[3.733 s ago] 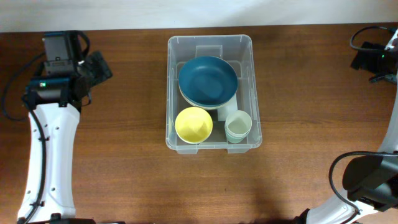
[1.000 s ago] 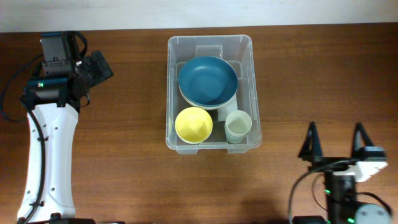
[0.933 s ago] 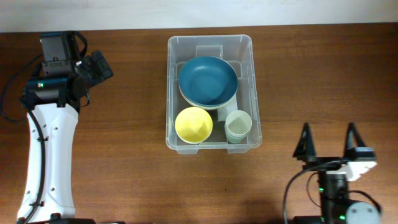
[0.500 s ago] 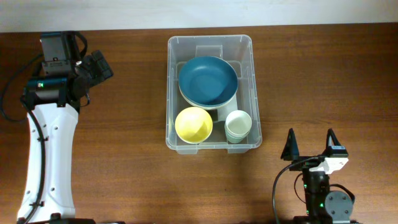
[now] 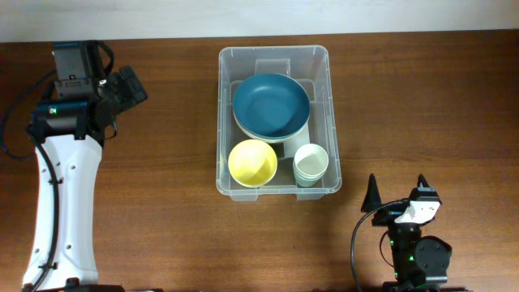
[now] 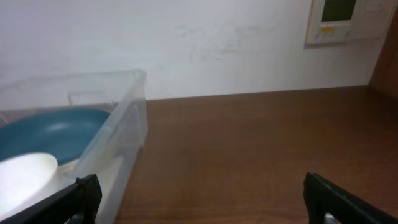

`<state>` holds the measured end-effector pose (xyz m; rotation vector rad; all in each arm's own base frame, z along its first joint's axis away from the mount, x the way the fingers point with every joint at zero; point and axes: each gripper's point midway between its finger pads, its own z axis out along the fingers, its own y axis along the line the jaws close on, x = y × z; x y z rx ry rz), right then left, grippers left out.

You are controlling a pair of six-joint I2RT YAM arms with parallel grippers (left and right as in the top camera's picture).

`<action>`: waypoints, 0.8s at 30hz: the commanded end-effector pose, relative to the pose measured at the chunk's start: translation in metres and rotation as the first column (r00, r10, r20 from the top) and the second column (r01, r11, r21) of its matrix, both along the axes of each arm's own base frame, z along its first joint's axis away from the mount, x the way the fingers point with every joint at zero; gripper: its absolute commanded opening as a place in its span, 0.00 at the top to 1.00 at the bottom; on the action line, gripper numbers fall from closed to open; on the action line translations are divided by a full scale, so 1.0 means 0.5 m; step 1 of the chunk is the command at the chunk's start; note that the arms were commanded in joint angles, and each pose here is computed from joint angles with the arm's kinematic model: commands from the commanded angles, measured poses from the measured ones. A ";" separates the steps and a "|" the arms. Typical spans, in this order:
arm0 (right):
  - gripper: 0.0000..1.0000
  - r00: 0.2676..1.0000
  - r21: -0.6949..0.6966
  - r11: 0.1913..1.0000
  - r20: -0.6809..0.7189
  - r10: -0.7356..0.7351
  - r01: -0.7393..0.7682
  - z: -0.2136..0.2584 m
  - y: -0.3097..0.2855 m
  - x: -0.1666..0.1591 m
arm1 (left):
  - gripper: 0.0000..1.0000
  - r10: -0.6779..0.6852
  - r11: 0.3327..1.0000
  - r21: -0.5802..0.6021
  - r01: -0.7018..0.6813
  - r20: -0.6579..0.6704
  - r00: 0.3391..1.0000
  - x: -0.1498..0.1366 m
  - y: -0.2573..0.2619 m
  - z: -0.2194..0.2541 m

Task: Pack container

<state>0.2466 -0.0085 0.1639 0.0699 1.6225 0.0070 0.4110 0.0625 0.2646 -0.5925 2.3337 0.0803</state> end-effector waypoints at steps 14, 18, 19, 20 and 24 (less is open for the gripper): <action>0.01 1.000 -0.036 0.999 -0.030 -0.004 0.003 -0.018 -0.003 -0.001 | 0.01 0.007 1.000 0.003 -0.007 0.024 1.000 -0.001 0.003 0.018; 0.01 1.000 -0.036 0.999 -0.030 -0.004 0.003 -0.018 -0.003 -0.001 | 0.01 0.007 1.000 0.003 -0.007 0.024 1.000 -0.001 0.003 0.018; 0.01 1.000 -0.036 0.999 -0.030 -0.004 0.003 -0.018 -0.003 -0.001 | 0.01 0.006 1.000 0.003 -0.007 0.024 1.000 -0.001 0.003 0.018; 0.01 1.000 -0.036 0.999 -0.030 -0.004 0.003 -0.018 -0.003 -0.001 | 0.01 0.007 1.000 0.003 -0.007 0.024 1.000 -0.001 0.003 0.018; 0.01 1.000 -0.036 0.999 -0.030 -0.004 0.003 -0.018 -0.003 -0.001 | 0.01 0.007 1.000 0.003 -0.007 0.024 1.000 -0.001 0.003 0.018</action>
